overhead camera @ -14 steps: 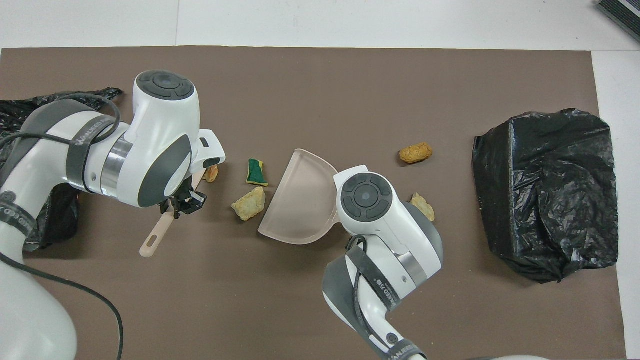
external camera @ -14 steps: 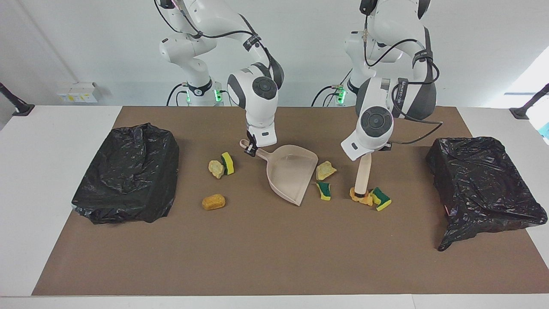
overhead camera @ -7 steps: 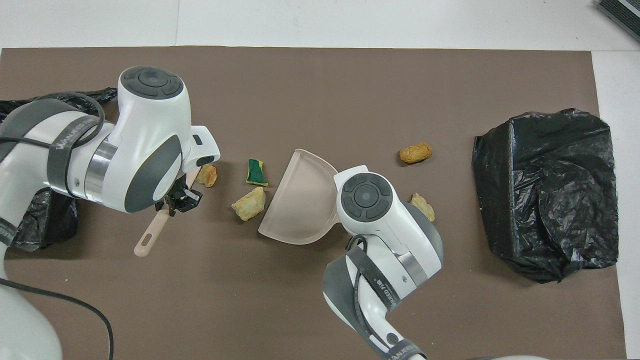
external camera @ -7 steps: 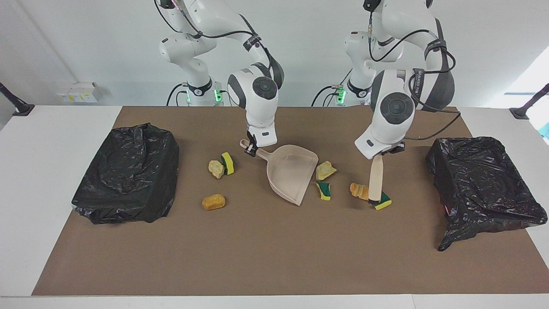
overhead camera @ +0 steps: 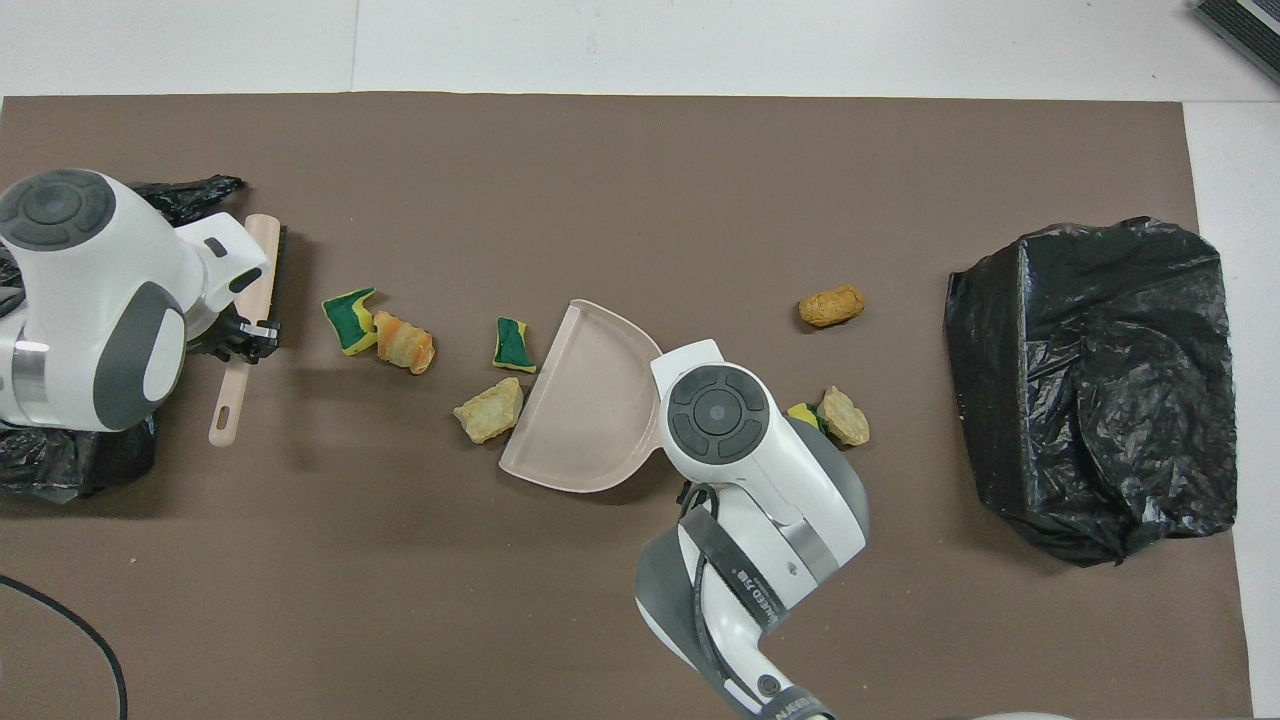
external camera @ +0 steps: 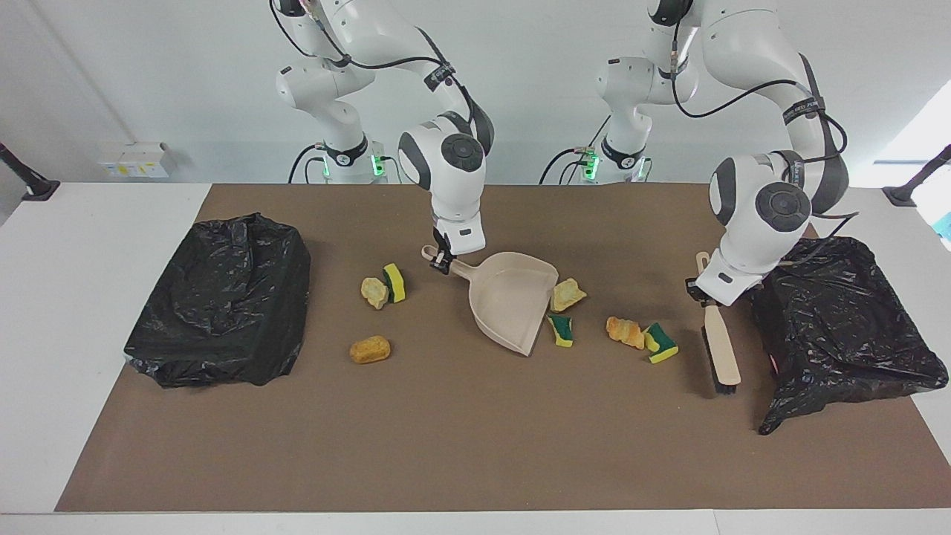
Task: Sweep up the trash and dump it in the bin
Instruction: 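Brush the gathered trash into the dustpan held by the right gripper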
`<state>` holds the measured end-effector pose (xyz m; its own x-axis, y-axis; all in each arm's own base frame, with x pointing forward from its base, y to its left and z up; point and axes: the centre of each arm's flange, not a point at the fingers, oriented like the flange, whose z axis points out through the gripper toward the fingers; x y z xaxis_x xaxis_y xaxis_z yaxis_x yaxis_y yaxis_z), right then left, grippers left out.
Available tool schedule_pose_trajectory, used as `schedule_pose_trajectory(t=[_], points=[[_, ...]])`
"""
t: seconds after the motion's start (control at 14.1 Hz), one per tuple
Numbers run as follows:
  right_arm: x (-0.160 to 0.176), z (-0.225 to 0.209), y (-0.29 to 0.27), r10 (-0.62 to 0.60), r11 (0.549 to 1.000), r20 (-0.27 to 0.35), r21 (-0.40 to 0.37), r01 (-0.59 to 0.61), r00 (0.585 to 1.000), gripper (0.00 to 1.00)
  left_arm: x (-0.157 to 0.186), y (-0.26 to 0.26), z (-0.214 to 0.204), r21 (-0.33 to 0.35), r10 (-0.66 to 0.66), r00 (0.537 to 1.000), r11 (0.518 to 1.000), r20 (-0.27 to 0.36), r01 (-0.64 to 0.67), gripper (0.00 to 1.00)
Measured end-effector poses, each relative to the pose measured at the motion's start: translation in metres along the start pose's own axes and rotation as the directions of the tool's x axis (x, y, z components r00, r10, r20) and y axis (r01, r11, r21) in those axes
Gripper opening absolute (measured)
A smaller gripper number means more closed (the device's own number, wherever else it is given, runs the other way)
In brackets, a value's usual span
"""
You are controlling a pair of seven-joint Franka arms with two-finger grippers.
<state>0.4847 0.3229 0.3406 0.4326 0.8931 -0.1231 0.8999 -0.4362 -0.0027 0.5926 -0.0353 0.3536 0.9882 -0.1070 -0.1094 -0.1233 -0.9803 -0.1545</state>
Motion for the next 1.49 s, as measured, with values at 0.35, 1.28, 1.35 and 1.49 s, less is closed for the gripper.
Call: schedule_pose_trajectory(t=[0.35, 1.28, 1.35, 1.49], points=[[0.000, 0.000, 0.000, 0.000, 1.000, 0.000, 0.000, 0.000, 1.000, 0.32, -0.035, 0.068, 0.002, -0.084, 0.042, 0.999, 0.996, 0.015, -0.041, 0.25], [0.000, 0.000, 0.000, 0.000, 1.000, 0.000, 0.000, 0.000, 1.000, 0.32, -0.119, 0.293, -0.024, -0.182, 0.072, 0.996, 0.981, 0.057, -0.061, 0.25], [0.000, 0.000, 0.000, 0.000, 1.000, 0.000, 0.000, 0.000, 1.000, 0.32, -0.117, 0.289, -0.027, -0.178, 0.082, 0.994, 0.982, 0.070, -0.069, 0.25], [0.000, 0.000, 0.000, 0.000, 1.000, 0.000, 0.000, 0.000, 1.000, 0.32, -0.106, 0.271, -0.036, -0.178, 0.120, 0.988, 0.979, 0.096, -0.102, 0.25]])
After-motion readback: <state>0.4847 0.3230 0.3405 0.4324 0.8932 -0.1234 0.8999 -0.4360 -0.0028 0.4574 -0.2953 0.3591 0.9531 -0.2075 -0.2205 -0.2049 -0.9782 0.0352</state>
